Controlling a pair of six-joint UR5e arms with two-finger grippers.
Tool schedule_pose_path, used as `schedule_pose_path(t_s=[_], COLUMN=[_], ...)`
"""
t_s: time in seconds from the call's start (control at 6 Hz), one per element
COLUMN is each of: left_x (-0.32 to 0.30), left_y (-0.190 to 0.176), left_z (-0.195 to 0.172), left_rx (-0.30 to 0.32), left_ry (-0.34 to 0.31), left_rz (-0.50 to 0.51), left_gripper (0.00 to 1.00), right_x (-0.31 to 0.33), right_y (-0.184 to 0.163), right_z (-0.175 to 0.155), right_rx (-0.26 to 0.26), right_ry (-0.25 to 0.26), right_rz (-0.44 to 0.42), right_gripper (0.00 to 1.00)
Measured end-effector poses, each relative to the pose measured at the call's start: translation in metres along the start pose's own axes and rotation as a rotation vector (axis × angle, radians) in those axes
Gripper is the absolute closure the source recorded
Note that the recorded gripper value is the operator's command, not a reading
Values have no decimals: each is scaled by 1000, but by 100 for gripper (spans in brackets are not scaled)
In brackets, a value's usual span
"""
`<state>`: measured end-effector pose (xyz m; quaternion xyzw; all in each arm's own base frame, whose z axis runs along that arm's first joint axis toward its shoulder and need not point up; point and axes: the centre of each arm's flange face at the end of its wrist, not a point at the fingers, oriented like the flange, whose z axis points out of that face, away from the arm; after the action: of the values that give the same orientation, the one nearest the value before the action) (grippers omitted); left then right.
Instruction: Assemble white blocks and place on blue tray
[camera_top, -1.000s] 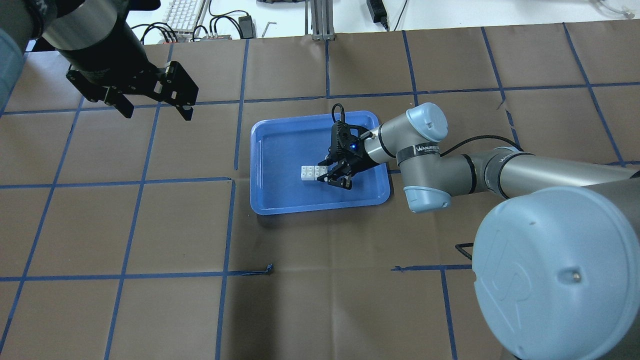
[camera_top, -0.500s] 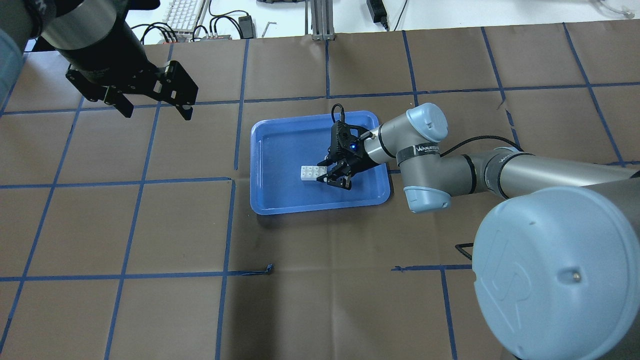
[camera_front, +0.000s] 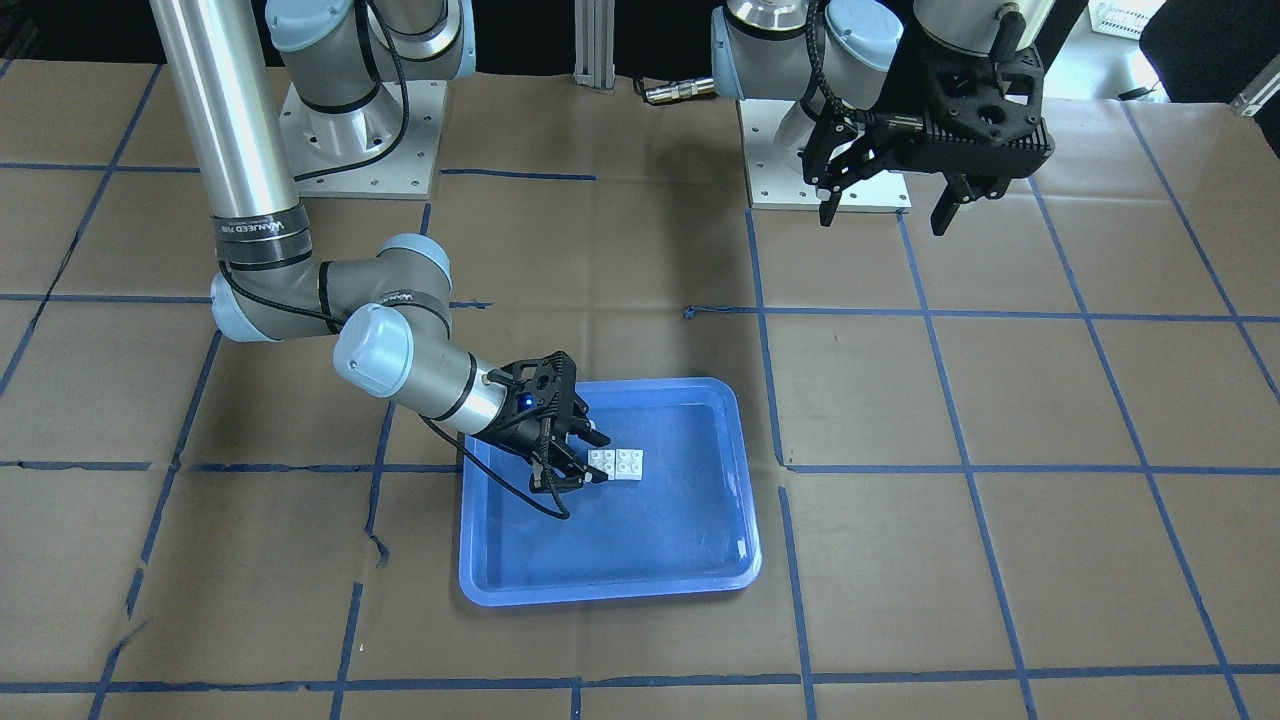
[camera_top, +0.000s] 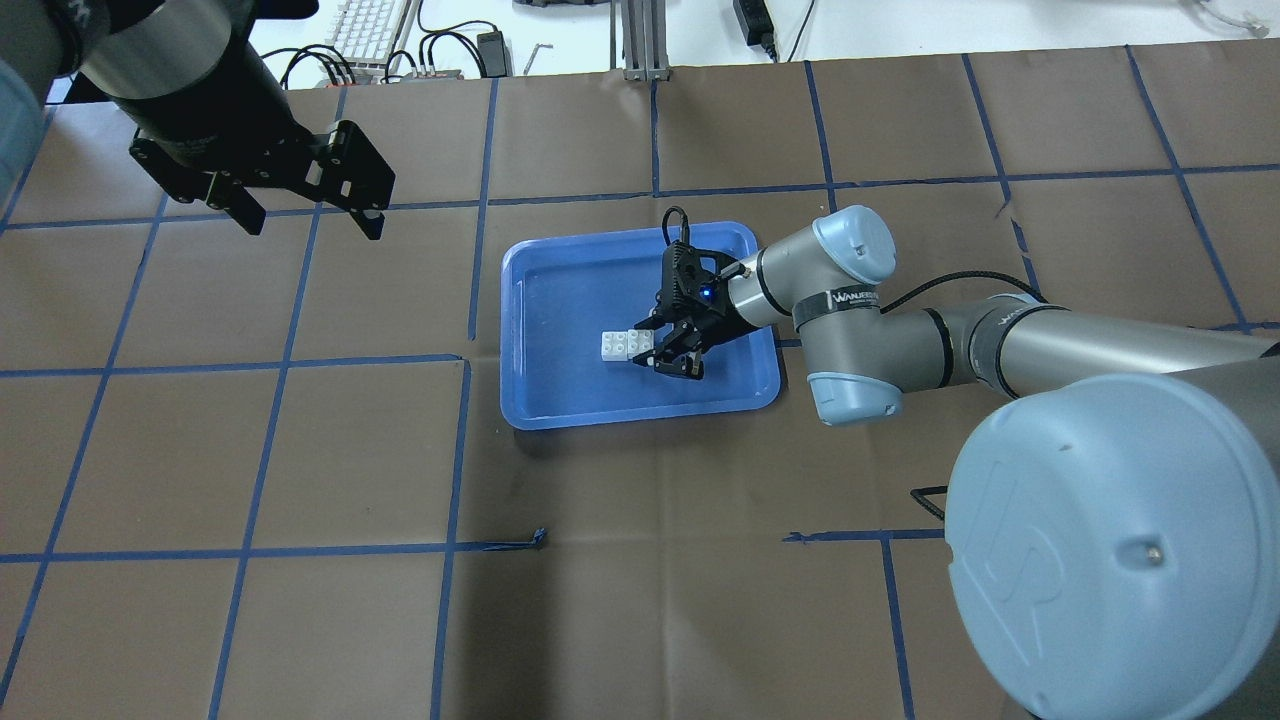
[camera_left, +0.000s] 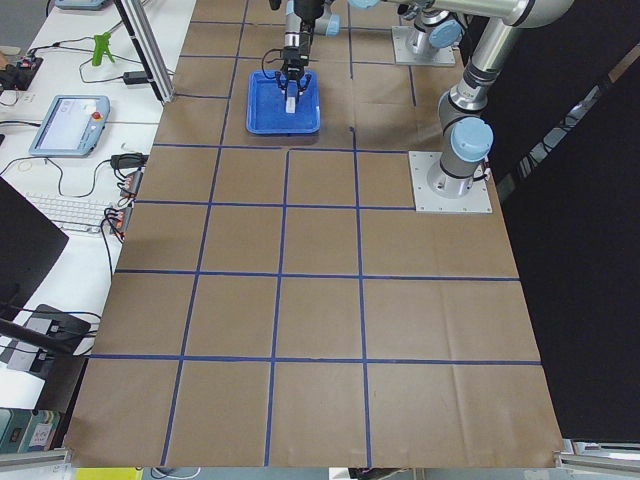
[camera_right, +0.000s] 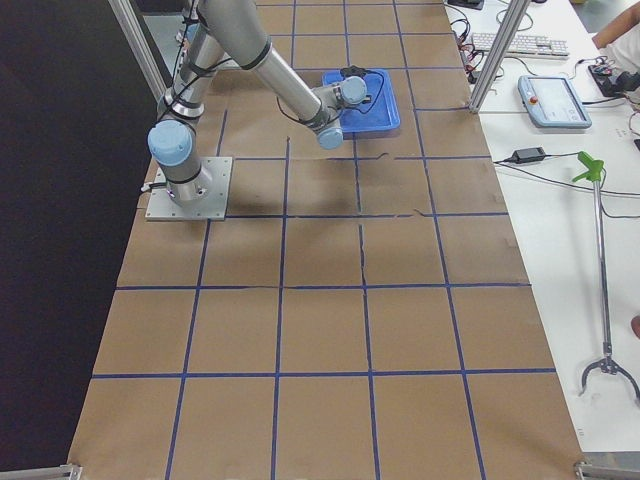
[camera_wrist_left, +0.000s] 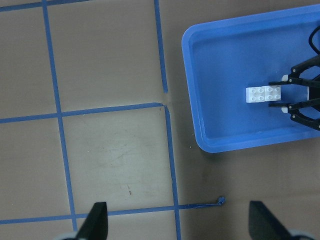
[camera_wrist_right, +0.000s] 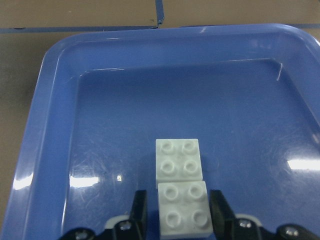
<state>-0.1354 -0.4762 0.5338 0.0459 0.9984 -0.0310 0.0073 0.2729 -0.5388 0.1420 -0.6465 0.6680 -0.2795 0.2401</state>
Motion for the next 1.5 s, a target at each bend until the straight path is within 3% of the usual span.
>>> schedule_pose_path(t_s=[0.17,0.33,0.67,0.83,1.17,1.33,1.5], left_x=[-3,-6,-9,-9,-10,-10,-10], left_y=[0,-1,0,0,0,0,0], left_z=[-1,-2,-4,-5,-5,-5,-5], left_rx=[4,6,9,11,13,13,12], left_ry=[0,0,-2,-1,0,0,0], left_rz=[-5,-13,-18,-20,-21,-21,-21], left_gripper=[1,1,1,1,1,1,1], right_x=[0,0,8,20,41,45,50], right_y=[0,0,-6,-15,-46,-62,-74], right_z=[0,0,-10,-28,-83,-116,-155], right_rx=[0,0,-7,-46,-211,-326,-432], right_ry=[0,0,24,56,75,91,144], right_rz=[0,0,37,71,200,316,443], right_gripper=[41,1,0,0,0,0,0])
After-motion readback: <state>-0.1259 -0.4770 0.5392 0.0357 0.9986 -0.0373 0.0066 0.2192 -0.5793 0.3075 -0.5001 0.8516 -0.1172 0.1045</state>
